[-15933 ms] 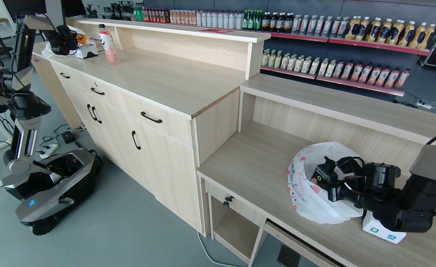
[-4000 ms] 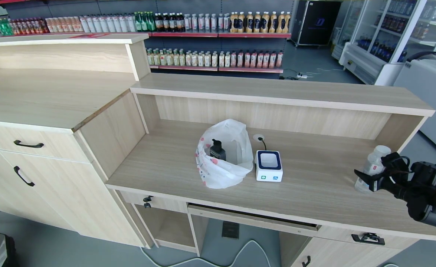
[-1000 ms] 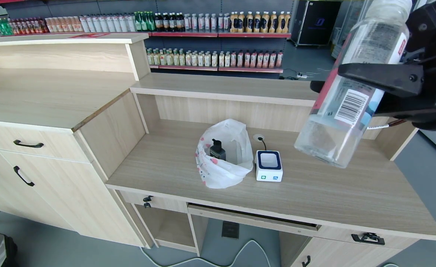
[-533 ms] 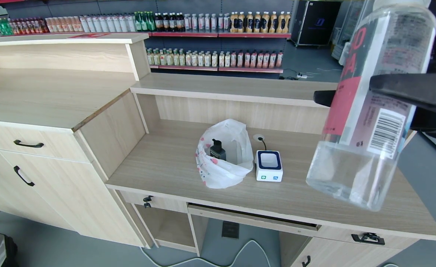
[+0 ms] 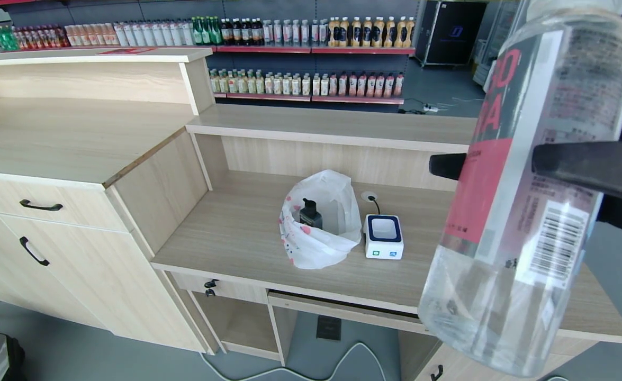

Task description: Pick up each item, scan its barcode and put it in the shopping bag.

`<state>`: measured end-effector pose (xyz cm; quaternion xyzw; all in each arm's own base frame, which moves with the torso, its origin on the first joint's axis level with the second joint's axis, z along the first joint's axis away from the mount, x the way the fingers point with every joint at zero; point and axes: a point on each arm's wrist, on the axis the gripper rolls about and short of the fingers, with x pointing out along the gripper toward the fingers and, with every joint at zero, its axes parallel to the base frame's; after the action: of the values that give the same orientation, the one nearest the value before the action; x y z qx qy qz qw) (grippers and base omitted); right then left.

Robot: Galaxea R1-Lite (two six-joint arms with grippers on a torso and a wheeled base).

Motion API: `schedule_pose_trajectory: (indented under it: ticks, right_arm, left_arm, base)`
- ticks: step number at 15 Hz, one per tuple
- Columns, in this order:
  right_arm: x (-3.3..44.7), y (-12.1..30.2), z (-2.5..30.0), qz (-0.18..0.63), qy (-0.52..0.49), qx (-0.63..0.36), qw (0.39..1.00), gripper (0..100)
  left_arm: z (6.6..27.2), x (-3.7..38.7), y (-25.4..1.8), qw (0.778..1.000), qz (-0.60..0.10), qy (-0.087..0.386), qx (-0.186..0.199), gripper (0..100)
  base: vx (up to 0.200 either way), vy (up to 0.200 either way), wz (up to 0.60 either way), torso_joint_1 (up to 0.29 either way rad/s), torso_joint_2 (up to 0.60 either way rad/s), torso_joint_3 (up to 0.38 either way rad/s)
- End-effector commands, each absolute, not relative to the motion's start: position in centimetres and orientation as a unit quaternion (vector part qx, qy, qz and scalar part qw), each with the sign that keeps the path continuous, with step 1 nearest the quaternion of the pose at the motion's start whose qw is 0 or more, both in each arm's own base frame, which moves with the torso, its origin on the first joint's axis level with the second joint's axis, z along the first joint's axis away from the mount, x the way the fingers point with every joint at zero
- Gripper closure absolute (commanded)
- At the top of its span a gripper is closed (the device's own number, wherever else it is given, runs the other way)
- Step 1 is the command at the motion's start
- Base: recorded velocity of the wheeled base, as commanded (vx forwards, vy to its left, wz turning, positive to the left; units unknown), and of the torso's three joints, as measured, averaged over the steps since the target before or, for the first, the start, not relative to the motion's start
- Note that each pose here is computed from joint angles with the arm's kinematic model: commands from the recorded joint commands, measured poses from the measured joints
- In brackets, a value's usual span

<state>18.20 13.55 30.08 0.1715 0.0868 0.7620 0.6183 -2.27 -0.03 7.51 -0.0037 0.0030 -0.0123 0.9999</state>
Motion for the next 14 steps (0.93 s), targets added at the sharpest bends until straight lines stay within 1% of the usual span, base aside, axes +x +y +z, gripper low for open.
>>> schedule_pose_trajectory:
  ticks: [1,3,6,9,10,11,14]
  right_arm:
    - [18.1,13.4,30.2,0.761,0.088,0.172,0.619,100]
    - [17.8,12.9,30.1,0.749,0.102,0.18,0.629,100]
    - [18.1,13.4,29.6,0.721,0.091,0.179,0.663,100]
    - [17.4,15.4,28.9,0.668,0.086,0.172,0.719,100]
    - [16.6,16.2,29.3,0.65,0.087,0.174,0.735,100]
    - [15.7,16.7,30.2,0.642,0.087,0.178,0.741,100]
    - [15.1,16.8,30.8,0.642,0.089,0.179,0.74,100]
  left_arm:
    - [7.5,-2.3,0.0,1.0,-0.012,0.003,-0.004,0]
    - [7.5,-2.3,0.0,1.0,-0.012,0.003,-0.004,0]
    - [7.5,-2.3,0.0,1.0,-0.012,0.003,-0.004,0]
    - [7.5,-2.3,0.0,1.0,-0.012,0.003,-0.004,0]
    - [7.5,-2.3,0.0,1.0,-0.012,0.003,-0.004,0]
    - [7.5,-2.3,0.0,1.0,-0.012,0.003,-0.004,0]
    - [7.5,-2.3,0.0,1.0,-0.012,0.003,-0.004,0]
  base:
    - [0.0,0.0,0.0,0.0,0.0,0.0]
    - [0.0,0.0,0.0,0.0,0.0,0.0]
    - [0.0,0.0,0.0,0.0,0.0,0.0]
    - [0.0,0.0,0.0,0.0,0.0,0.0]
    - [0.0,0.0,0.0,0.0,0.0,0.0]
    - [0.0,0.0,0.0,0.0,0.0,0.0]
    - [0.0,0.0,0.0,0.0,0.0,0.0]
